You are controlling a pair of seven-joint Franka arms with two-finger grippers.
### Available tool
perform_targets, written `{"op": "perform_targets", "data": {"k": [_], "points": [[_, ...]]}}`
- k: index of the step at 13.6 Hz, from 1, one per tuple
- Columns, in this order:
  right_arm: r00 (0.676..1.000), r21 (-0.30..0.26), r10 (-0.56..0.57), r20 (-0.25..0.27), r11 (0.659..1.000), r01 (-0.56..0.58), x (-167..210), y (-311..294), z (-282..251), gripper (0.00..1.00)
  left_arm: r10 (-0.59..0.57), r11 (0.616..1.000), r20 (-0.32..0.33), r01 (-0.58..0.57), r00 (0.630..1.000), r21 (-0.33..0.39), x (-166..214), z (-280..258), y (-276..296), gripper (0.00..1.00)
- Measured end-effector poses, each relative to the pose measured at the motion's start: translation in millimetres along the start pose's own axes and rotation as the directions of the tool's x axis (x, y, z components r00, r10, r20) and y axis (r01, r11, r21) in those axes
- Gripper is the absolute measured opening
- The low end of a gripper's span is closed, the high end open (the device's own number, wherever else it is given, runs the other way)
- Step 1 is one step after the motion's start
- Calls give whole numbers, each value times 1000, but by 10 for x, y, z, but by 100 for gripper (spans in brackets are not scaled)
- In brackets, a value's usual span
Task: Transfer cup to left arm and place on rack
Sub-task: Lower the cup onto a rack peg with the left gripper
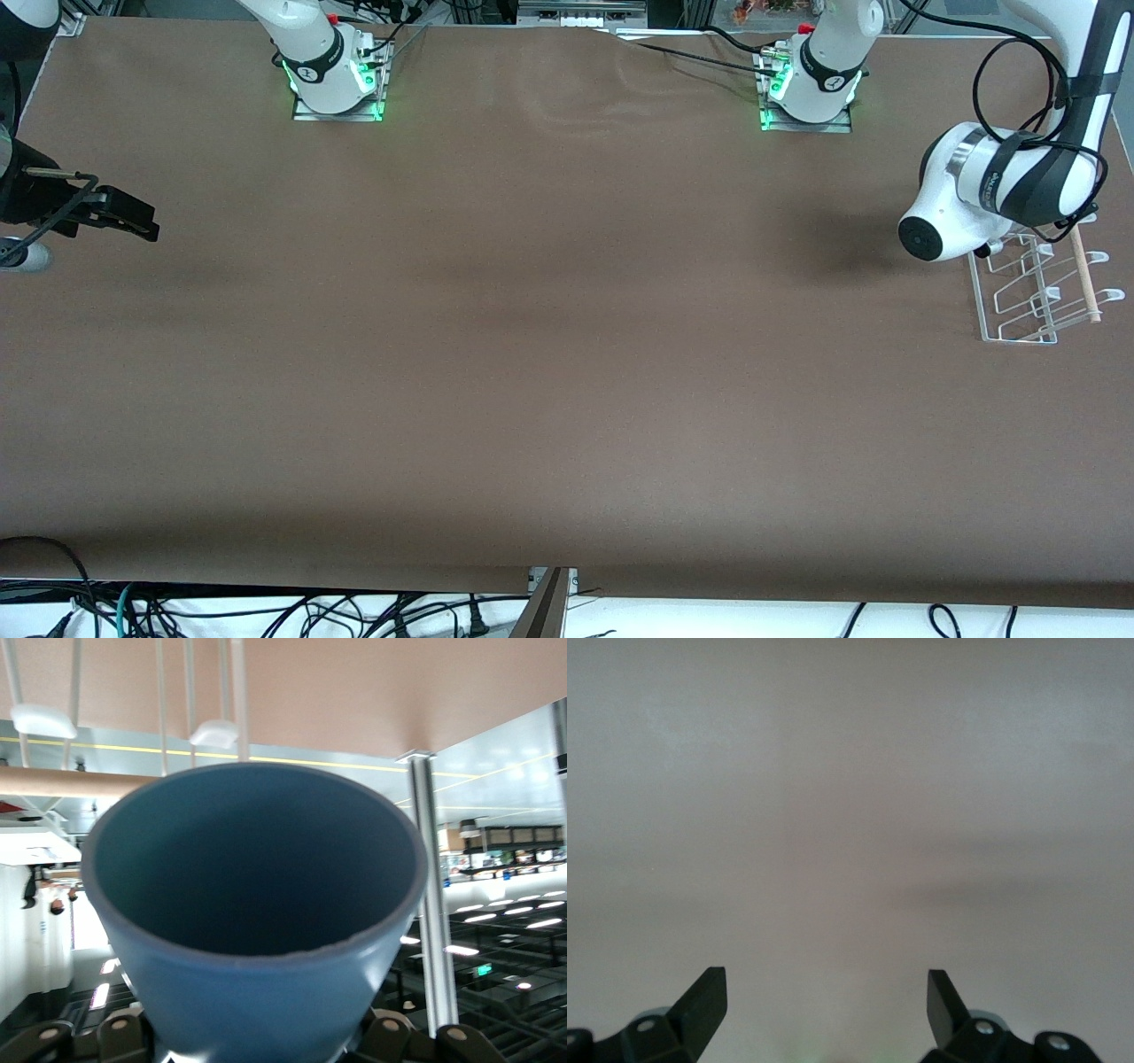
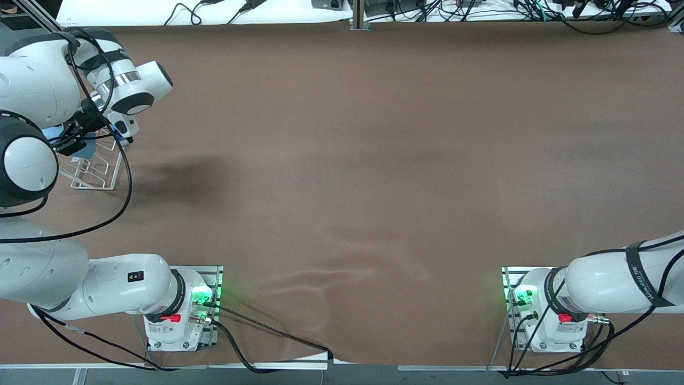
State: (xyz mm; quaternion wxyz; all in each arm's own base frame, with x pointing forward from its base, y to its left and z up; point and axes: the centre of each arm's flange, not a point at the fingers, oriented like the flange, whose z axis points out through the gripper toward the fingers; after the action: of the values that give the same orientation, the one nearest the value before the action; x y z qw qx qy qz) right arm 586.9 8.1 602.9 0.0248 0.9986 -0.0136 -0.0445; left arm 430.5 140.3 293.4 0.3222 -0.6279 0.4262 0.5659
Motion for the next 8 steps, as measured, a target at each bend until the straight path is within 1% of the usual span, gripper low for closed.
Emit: {"op": "perform_targets", "data": {"k": [2, 8], "points": [[1000, 0, 0, 1, 1000, 0, 0, 2, 3, 100, 7, 1000, 18, -8, 1000, 17, 25, 185, -45, 69], [1000, 0, 0, 2, 1000, 0, -1, 1, 4, 100, 17, 998, 49, -20, 999, 56, 73, 401, -119, 69]]}}
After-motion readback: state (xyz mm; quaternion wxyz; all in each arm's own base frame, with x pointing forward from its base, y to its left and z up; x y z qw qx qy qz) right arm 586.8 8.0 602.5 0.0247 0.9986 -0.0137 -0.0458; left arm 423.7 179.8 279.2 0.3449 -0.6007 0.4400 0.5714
